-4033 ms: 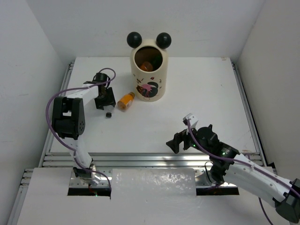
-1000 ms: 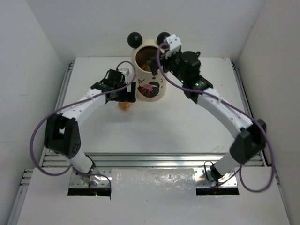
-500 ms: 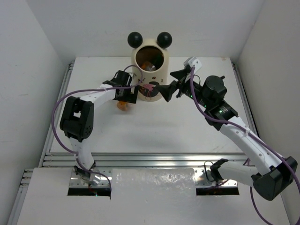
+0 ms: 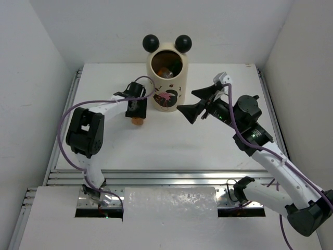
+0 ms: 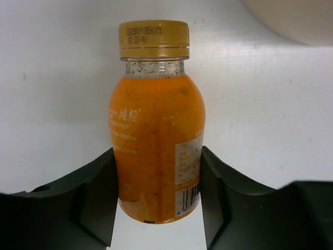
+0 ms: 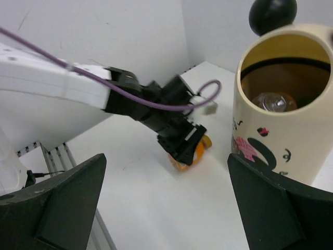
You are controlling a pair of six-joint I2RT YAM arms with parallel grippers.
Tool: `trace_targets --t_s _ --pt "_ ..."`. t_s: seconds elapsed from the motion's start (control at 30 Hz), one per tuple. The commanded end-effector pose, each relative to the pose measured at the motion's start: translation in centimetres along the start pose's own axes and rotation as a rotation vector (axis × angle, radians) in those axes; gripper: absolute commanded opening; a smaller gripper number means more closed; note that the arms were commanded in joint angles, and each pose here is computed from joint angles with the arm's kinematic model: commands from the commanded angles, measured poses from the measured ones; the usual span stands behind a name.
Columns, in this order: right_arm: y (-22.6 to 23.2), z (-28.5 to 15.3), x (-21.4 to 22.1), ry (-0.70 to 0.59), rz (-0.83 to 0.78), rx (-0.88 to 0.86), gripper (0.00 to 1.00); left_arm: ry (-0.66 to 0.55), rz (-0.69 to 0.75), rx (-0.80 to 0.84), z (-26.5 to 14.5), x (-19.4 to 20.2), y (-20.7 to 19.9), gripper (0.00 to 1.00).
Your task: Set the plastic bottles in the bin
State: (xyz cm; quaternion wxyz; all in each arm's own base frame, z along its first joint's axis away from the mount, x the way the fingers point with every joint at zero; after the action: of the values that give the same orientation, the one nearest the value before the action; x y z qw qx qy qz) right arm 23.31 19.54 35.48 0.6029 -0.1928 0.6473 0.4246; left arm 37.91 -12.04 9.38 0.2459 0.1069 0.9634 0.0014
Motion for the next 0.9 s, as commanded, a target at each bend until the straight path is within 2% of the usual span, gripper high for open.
trace_targets --t_s 0.0,0.03,0.07,0.1,0.13,0.2,0.23,0.27,0.33,0.4,0.53,0.8,0.87 --pt "0.1 -0.5 0.1 0.012 0.078 0.042 0.99 -0.088 -0.141 0.054 -6.0 -0.1 -0.7 0.03" --pt "-0.4 -0.2 0.5 0.034 0.108 0.078 0.99 -0.131 -0.151 0.114 -7.3 0.1 -1.3 0.02" --pt "-0.5 -0.2 0.7 0.065 0.14 0.098 0.99 -0.252 -0.151 0.212 -10.1 0.4 -1.9 0.02" --pt "-0.4 0.1 0.9 0.082 0.197 0.103 0.99 -0.303 -0.136 0.355 -12.0 0.8 -3.2 0.01" --pt "0.0 0.6 1.4 0.121 0.235 0.058 0.99 -0.443 -0.111 0.444 -14.9 1.2 -3.8 0.01" --pt "0.8 1.1 1.8 0.144 0.321 -0.012 0.99 -0.55 -0.051 0.651 -18.5 2.1 -5.7 0.0" --pt "1.7 1.4 1.8 0.145 0.334 -0.111 0.99 -0.673 -0.021 0.731 -20.9 2.6 -6.3 0.0" --pt "2.4 1.4 1.6 0.133 0.373 -0.162 0.99 -0.709 -0.003 0.873 -22.8 3.2 -7.3 0.0" --pt "3.5 1.3 0.6 0.061 0.354 -0.273 0.99 -0.843 0.056 0.991 -25.6 4.5 -7.9 0.0" --pt "4.8 1.3 -0.9 0.048 0.343 -0.369 0.99 -0.907 0.109 1.091 -27.7 5.7 -8.2 0.0" --pt "5.7 2.1 -1.7 0.076 0.362 -0.458 0.99 -0.927 0.16 1.169 -29.3 6.4 -8.5 0.0" --pt "7.6 4.9 1.1 0.197 0.392 -0.499 0.99 -0.969 0.203 1.26 -31.4 6.3 -8.9 0.0" --pt "8.4 5.3 1.7 0.23 0.367 -0.508 0.96 -0.976 0.212 1.266 -31.9 6.0 -9.0 0.0"
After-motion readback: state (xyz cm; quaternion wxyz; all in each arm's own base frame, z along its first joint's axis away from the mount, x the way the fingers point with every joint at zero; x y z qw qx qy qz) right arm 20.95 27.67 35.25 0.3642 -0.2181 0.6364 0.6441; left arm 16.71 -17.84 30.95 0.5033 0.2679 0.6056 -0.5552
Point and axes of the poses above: each gripper's point midway between its finger pads, its own z axis out along the fingers, its own y axis along the line the jaws close on, x = y × z, the point moved 6 cm from there along -z, back along the fingers, and after that the axes turned 10 degrees about z, right-handed, at the moved point
